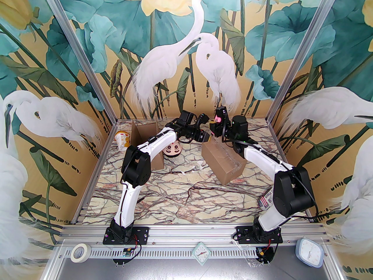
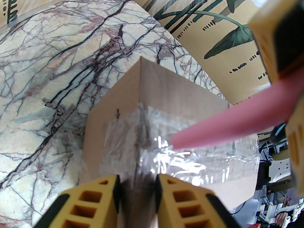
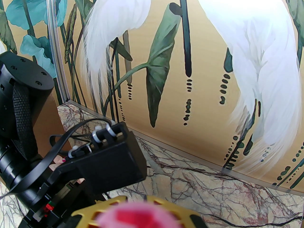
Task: Unpack the express box
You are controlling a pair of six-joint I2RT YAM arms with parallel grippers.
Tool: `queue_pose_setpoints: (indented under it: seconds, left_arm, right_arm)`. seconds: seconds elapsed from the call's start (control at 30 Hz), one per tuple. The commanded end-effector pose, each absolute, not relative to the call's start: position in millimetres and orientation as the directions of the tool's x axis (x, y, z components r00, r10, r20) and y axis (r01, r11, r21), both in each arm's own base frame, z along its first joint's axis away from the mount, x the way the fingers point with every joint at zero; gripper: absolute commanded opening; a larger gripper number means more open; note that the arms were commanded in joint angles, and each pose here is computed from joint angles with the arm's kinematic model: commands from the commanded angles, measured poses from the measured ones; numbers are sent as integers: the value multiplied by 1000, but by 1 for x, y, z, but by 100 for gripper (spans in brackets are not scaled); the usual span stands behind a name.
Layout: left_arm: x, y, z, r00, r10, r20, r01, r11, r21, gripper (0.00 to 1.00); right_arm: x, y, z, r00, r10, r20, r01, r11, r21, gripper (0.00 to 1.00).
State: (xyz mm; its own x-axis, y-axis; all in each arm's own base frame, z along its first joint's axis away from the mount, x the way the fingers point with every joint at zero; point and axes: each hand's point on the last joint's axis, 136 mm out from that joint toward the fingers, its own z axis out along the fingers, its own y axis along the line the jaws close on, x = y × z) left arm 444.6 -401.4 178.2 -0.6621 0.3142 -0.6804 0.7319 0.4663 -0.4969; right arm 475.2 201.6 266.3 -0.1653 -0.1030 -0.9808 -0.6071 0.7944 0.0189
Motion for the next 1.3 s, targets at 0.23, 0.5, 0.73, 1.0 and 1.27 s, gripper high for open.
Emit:
queue_pose_setpoints:
  seconds: [0.23,0.5,0.73,1.0,1.27]
  left_arm:
    - [443,-392,129,-725,348,-594,673,538,-507,23]
    - [446,-391,124,-739,331,-587,655,560,-508,15]
    - [449,-386,118,-745,338,-575,645,587,-490,7]
    - [451,-381,108,-755,359,-549,632,621,-463,1]
    - [452,-378,103,-760,371,-534,627,634,-452,0]
  right_arm:
    - [478,199,269,-108,-142,-984,-598,800,-49,0]
    - [464,194,259,-131,-181,-975,-599,798,-67,0]
    - [458,191,259,-131,-189,-973,-595,800,-76,0]
    - [447,186,256,-140,-219,-966,-593,800,-96,0]
    - [432,178,255,-149,-234,-961,-578,809,-107,0]
